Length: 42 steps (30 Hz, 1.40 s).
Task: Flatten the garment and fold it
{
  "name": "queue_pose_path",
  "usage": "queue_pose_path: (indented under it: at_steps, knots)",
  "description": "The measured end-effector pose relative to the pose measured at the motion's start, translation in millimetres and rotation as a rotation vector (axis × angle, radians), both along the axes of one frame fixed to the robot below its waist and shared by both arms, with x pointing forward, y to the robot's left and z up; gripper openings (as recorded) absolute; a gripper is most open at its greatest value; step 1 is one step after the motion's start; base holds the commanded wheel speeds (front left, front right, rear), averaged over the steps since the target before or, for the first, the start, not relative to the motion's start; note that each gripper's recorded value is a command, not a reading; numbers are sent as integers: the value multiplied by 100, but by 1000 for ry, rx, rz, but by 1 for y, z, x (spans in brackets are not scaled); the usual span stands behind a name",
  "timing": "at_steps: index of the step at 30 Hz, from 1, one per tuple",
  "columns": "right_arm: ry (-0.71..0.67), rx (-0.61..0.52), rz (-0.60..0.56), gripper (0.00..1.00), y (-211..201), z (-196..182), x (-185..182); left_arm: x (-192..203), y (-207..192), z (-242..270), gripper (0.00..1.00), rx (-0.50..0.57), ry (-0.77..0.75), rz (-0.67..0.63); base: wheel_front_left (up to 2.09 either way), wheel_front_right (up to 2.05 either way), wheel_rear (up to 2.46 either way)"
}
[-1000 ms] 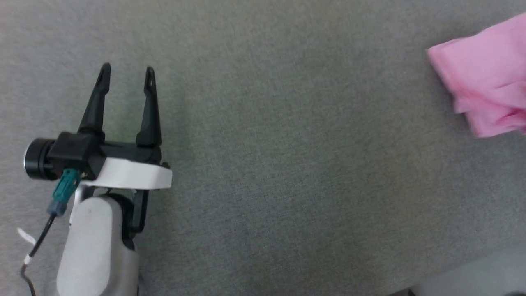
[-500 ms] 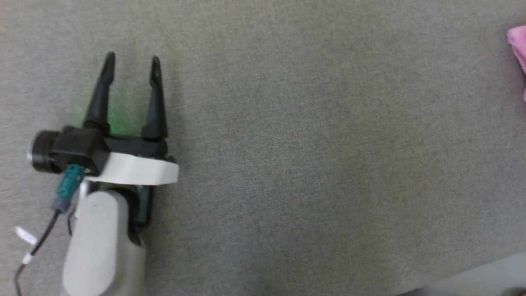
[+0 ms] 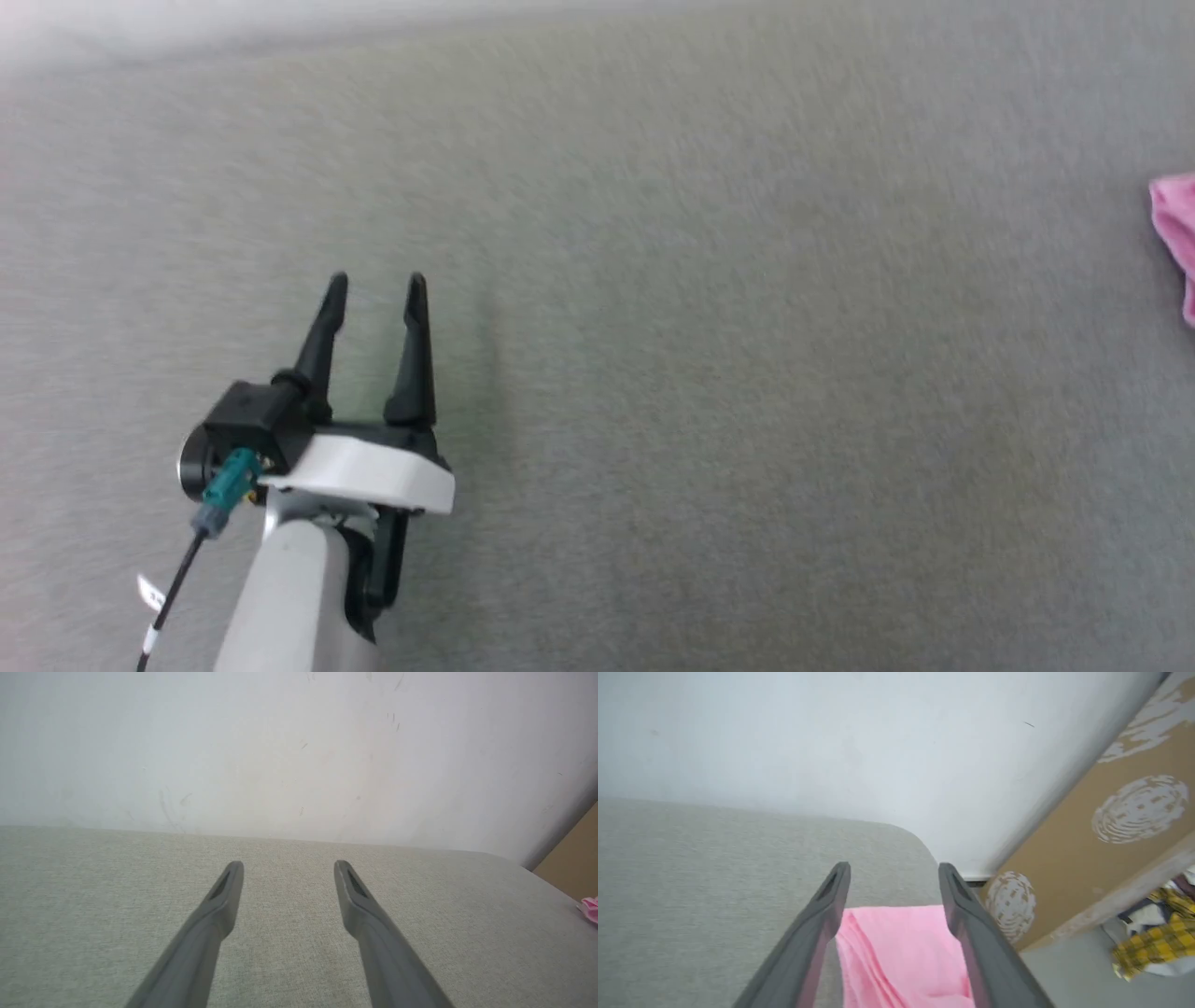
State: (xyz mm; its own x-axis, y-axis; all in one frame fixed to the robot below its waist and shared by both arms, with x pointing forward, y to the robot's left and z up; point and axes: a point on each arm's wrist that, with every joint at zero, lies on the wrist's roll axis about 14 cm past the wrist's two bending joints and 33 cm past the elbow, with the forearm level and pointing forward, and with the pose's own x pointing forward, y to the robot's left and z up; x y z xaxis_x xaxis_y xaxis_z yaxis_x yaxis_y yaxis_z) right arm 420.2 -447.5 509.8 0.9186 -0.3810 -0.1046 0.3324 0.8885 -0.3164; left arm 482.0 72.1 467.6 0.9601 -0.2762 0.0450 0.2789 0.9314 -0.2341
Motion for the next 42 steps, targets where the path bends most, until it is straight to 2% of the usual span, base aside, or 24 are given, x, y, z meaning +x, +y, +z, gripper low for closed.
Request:
queue_pose_path:
  at_steps: [4,9,12,16,28,42]
  knots:
    - [-112,76,177,100,77,5,9,-18,19,19,100,9,-26,44,0,0,0]
    - [-190,171,343,100,165,7,-7,-41,42,36,100,15,-51,97,0,0,0]
    - [-223,229,403,100,208,13,-17,-54,55,43,100,21,-63,132,0,0,0]
    - [-268,287,430,100,240,23,-31,-71,71,52,100,27,-80,172,0,0,0]
    - [-284,321,471,100,269,35,-59,-116,91,55,100,19,-85,235,0,0,0]
    - [-259,349,443,100,262,27,-67,-117,85,54,100,2,-81,229,0,0,0]
